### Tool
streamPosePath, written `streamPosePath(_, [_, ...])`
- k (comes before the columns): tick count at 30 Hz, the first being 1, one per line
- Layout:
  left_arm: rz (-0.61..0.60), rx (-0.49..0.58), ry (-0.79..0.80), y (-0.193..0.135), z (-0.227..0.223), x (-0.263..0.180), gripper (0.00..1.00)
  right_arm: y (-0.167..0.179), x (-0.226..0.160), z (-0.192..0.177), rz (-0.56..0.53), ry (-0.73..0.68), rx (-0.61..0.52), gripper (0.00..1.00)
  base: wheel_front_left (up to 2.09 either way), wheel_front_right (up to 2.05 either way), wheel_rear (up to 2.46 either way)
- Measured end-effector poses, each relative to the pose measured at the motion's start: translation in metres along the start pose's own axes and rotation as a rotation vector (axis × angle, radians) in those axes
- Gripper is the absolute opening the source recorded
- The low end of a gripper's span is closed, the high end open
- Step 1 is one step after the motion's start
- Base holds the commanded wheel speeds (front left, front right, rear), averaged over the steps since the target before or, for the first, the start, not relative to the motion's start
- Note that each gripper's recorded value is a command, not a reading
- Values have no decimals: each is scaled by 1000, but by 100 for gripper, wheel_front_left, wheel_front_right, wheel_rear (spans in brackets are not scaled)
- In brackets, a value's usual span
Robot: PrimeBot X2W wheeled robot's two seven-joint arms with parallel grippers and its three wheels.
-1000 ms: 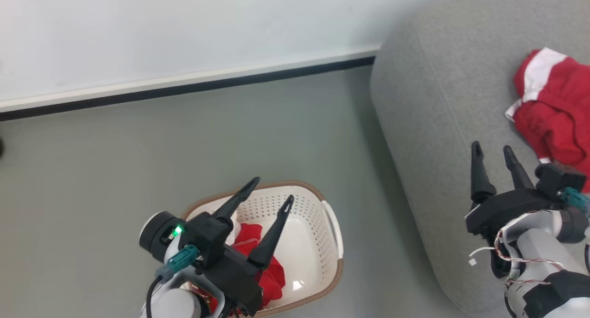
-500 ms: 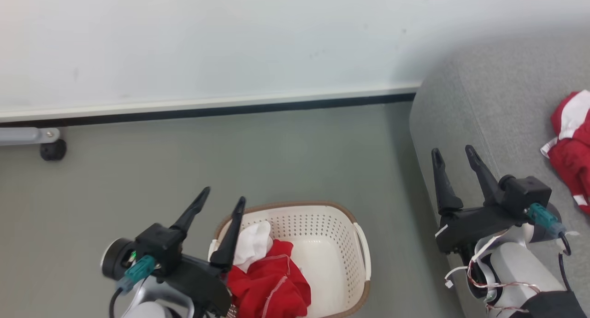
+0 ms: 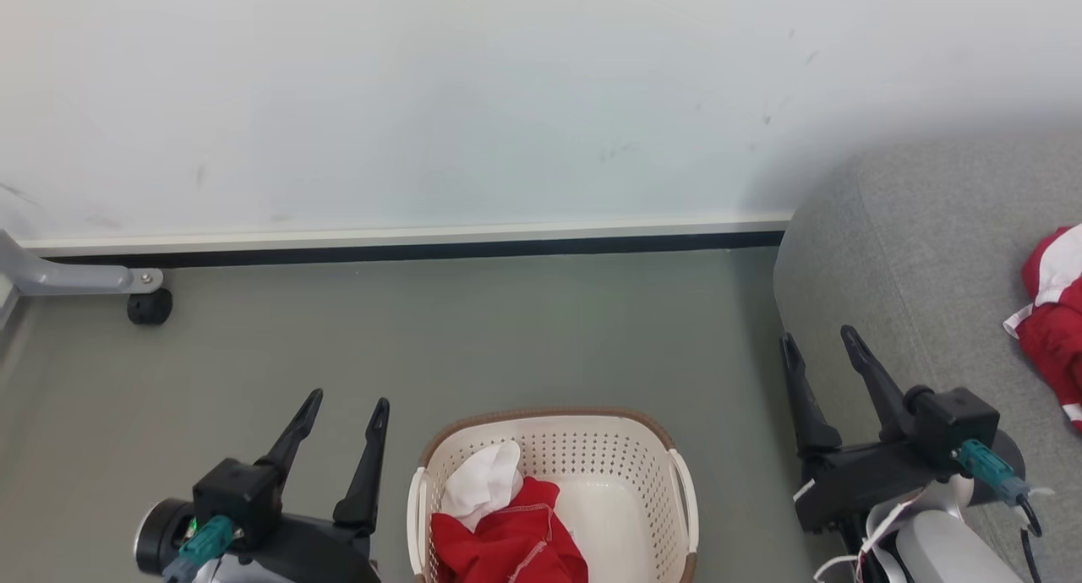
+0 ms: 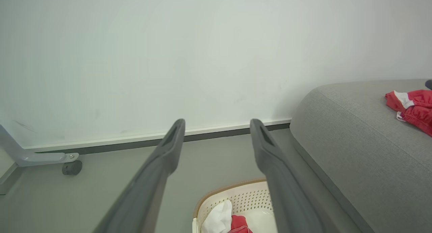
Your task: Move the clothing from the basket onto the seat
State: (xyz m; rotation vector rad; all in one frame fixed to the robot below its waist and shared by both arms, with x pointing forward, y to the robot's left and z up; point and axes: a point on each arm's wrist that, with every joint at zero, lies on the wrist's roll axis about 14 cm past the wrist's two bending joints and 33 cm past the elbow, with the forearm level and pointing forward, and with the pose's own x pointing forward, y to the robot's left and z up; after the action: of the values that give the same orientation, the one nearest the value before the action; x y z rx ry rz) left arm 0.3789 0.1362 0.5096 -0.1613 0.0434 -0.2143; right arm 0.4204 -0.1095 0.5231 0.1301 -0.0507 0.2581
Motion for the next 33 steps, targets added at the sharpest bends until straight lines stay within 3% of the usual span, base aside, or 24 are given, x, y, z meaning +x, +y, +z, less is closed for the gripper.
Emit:
streamPosePath(17, [100, -9, -6, 26, -2, -25, 100, -19, -28, 0, -62, 35, -9, 100, 0, 0, 0])
streamPosePath(33, [117, -10, -28, 28, 4, -24, 100, -23, -30, 7, -80, 42, 1, 100, 0, 0, 0])
